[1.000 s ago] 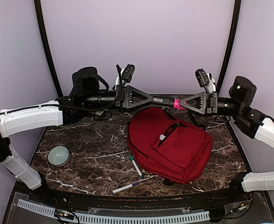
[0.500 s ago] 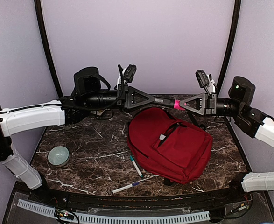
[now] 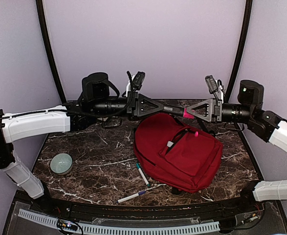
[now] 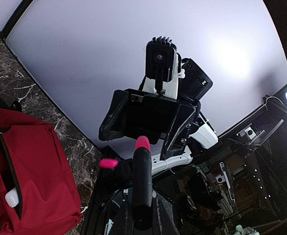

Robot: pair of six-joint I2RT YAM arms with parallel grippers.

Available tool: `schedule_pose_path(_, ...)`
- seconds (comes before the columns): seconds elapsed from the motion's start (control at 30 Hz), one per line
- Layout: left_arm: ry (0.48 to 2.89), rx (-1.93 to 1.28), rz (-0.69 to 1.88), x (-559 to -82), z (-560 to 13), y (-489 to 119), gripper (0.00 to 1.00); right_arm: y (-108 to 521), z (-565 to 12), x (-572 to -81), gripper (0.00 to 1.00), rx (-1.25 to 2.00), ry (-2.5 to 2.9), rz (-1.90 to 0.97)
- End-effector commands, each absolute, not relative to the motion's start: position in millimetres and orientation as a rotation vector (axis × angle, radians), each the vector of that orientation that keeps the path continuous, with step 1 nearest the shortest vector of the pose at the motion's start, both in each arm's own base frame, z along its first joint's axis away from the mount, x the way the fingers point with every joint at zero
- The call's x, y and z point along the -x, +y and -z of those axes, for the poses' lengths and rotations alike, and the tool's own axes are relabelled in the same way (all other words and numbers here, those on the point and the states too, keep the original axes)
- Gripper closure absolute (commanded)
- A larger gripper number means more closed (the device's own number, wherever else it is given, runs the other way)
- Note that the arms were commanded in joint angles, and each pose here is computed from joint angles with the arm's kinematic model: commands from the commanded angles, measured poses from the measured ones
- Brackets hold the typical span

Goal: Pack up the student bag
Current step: Pass from the right arm to the left, then place the pen in the lower front pocket of the bag.

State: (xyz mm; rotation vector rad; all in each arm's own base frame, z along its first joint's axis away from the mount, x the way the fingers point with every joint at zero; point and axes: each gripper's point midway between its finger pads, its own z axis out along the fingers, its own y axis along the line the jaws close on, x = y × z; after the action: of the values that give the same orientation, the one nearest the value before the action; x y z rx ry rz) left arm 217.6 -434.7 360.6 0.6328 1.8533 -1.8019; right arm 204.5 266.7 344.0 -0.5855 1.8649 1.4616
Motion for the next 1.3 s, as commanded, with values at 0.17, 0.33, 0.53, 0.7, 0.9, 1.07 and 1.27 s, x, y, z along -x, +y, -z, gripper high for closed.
schedule_pose_path(0.17, 1.947, -0.597, 1.613, -251.1, -349.3, -421.4, 1.0, 205.6, -339.6, -241.4, 0.16, 0.373, 1.93, -0.942)
schedule_pose_path(0.33, 2.013, -0.674, 1.546, -257.9, -334.4, -427.1, 1.0, 175.7, -344.9, -241.7, 0.12, 0.284, 1.904, -0.797)
schedule_pose_path(0.53, 2.075, -0.679, 1.498, -273.7, -314.5, -430.1, 1.0, 152.8, -347.8, -238.2, 0.1, 0.198, 1.892, -0.709)
schedule_pose_path(0.7, 2.151, -0.714, 1.44, -284.7, -295.6, -432.9, 1.0, 138.2, -340.3, -236.5, 0.09, 0.137, 1.914, -0.646)
schedule_pose_path(0.9, 2.215, -0.774, 1.392, -294.7, -279.5, -439.5, 1.0, 119.6, -333.5, -236.4, 0.09, 0.059, 1.936, -0.559)
schedule_pose_path(1.07, 2.257, -0.793, 1.386, -302.2, -264.8, -444.2, 1.0, 111.8, -329.1, -236.6, 0.09, 0.023, 1.954, -0.52)
schedule_pose_path(1.27, 2.31, -0.815, 1.318, -312.0, -249.7, -445.6, 1.0, 108.6, -328.3, -237.2, 0.08, 0.004, 1.957, -0.505)
